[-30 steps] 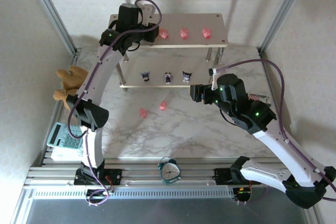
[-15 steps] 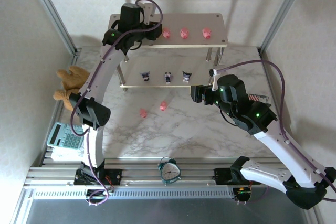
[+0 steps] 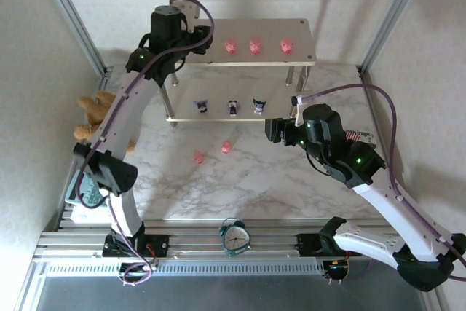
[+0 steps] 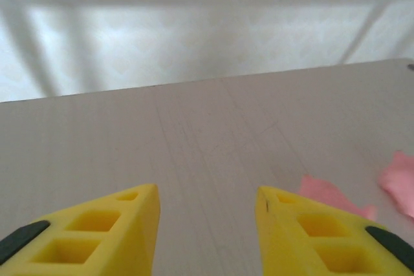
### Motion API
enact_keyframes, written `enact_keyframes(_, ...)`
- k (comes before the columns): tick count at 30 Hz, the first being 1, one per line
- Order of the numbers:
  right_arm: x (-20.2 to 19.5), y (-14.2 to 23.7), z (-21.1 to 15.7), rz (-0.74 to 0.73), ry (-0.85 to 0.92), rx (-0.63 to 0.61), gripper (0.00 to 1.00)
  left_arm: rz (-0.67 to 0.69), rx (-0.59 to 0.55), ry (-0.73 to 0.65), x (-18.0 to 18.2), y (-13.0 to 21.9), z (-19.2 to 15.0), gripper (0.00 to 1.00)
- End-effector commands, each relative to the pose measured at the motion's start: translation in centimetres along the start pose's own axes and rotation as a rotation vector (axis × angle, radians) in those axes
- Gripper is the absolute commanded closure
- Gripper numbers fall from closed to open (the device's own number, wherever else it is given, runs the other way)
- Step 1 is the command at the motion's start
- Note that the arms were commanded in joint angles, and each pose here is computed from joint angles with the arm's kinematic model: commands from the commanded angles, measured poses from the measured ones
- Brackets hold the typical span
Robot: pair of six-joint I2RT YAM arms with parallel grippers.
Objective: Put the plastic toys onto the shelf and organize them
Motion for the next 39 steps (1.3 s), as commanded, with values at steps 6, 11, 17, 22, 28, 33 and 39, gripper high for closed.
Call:
enact_keyframes(6,-0.5,0.4,-0.8,-0.014,0.005,0.016,0.12,-0.007,-0.029,0.035,-1.7,11.6,-9.1,0.52)
enact_keyframes(11,-0.1,0.0,-2.3,0.02,-0.021,0.063,0.12,0.035,0.128,0.161,3.2,13.7,-20.4,0.5)
enact_keyframes(17,0.6,-0.6,-3.4,0.066,-0.067,0.096,0.11,0.146,0.213,0.249,7.0,12.4,-28.5,0.47)
enact_keyframes(22,0.7,-0.6,-3.5,0.08,-0.084,0.098,0.08,0.197,0.245,0.278,8.1,9.9,-31.4,0.43)
enact_keyframes(28,0.8,-1.0,-3.8,0.079,-0.086,0.105,0.08,0.221,0.302,0.367,9.6,6.8,-34.1,0.42)
enact_keyframes(33,0.7,-1.2,-4.1,0.074,-0.083,0.103,0.08,0.267,0.341,0.41,10.9,5.3,-35.9,0.42)
enact_keyframes(39,0.7,-1.4,-4.1,0.066,-0.077,0.092,0.07,0.28,0.388,0.429,11.4,4.4,-37.2,0.43)
Point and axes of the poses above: each hand's point on the last joint's axis, 136 mm out from that joint toward the fingers, its own y axis back along the fingers, its own x axis along the line the jaws close on, z = x × y, the point moved 5 cm from there along y, back along the fingers, and after that the axes turned 11 degrees about y, right-handed, at the moved point
